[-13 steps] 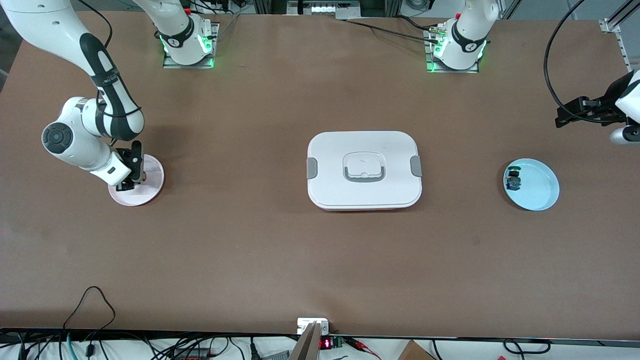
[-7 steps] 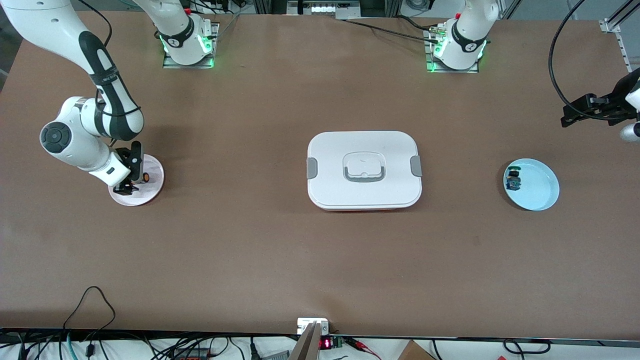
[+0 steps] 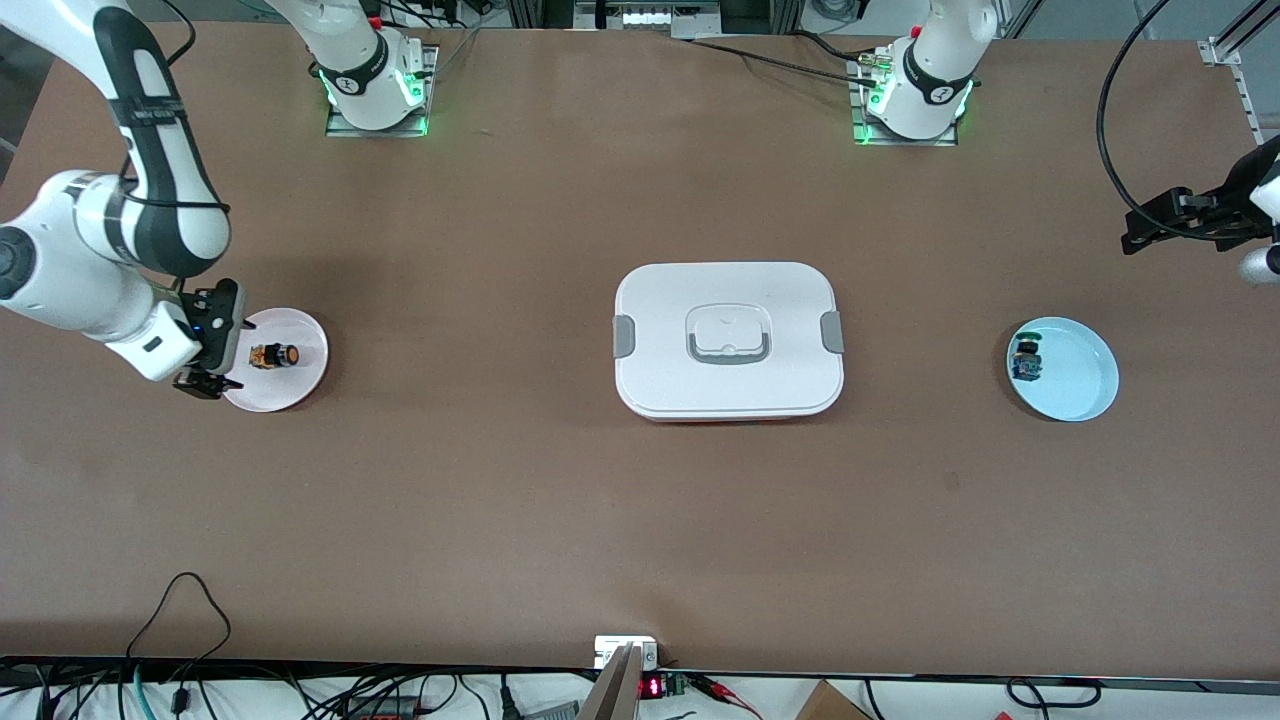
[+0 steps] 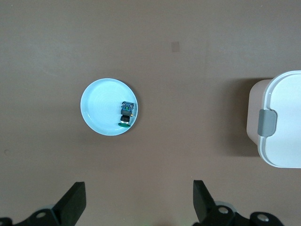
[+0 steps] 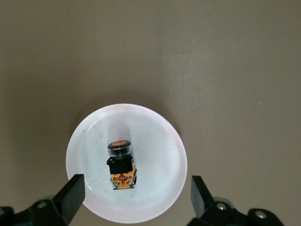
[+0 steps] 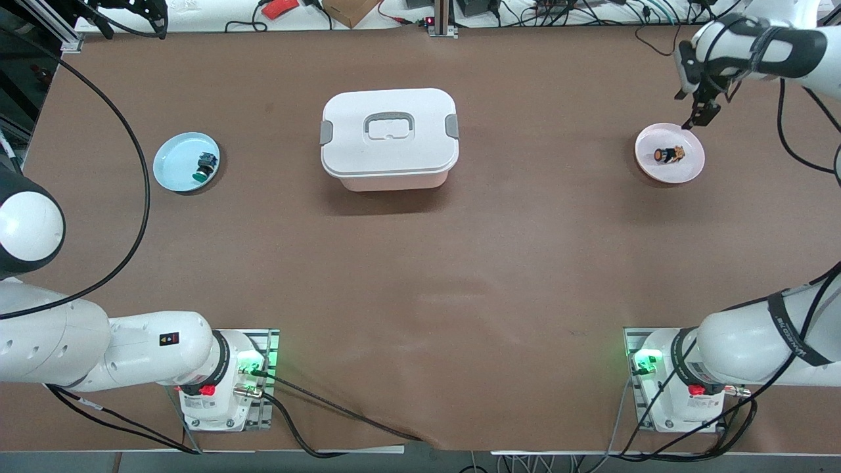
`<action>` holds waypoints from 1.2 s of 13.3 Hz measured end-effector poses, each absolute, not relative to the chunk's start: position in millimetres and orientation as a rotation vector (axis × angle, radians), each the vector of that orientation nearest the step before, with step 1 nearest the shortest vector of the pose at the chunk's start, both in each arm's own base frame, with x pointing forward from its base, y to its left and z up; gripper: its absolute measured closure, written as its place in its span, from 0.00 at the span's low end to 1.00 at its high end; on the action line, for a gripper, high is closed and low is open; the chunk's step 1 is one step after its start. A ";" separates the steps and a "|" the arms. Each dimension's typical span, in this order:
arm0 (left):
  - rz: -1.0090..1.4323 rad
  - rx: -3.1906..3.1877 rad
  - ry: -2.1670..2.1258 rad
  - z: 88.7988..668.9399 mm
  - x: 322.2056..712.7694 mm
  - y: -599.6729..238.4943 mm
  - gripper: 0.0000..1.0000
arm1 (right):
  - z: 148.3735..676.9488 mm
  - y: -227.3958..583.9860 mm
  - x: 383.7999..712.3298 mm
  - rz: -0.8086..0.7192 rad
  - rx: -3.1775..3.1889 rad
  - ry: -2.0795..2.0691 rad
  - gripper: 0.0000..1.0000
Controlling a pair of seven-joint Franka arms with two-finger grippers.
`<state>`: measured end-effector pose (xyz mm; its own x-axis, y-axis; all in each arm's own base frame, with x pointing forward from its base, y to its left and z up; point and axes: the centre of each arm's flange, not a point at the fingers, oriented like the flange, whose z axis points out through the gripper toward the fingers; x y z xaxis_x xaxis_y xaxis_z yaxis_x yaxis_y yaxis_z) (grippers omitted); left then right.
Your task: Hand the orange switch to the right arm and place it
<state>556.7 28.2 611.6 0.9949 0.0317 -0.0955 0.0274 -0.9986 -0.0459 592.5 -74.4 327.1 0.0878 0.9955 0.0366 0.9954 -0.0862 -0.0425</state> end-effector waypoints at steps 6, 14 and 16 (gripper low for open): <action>0.152 -3.093 -0.041 611.5 556.5 26.5 0.00 | 449.7 -51.3 615.0 -0.096 -2.647 -1.651 0.00; 0.156 -3.093 -0.036 611.6 556.3 24.5 0.00 | 499.5 -23.6 596.8 0.100 -3.039 -0.387 0.00; 0.156 -3.093 -0.033 611.6 556.3 23.7 0.00 | 502.6 -16.1 589.7 0.174 -3.051 -0.220 0.00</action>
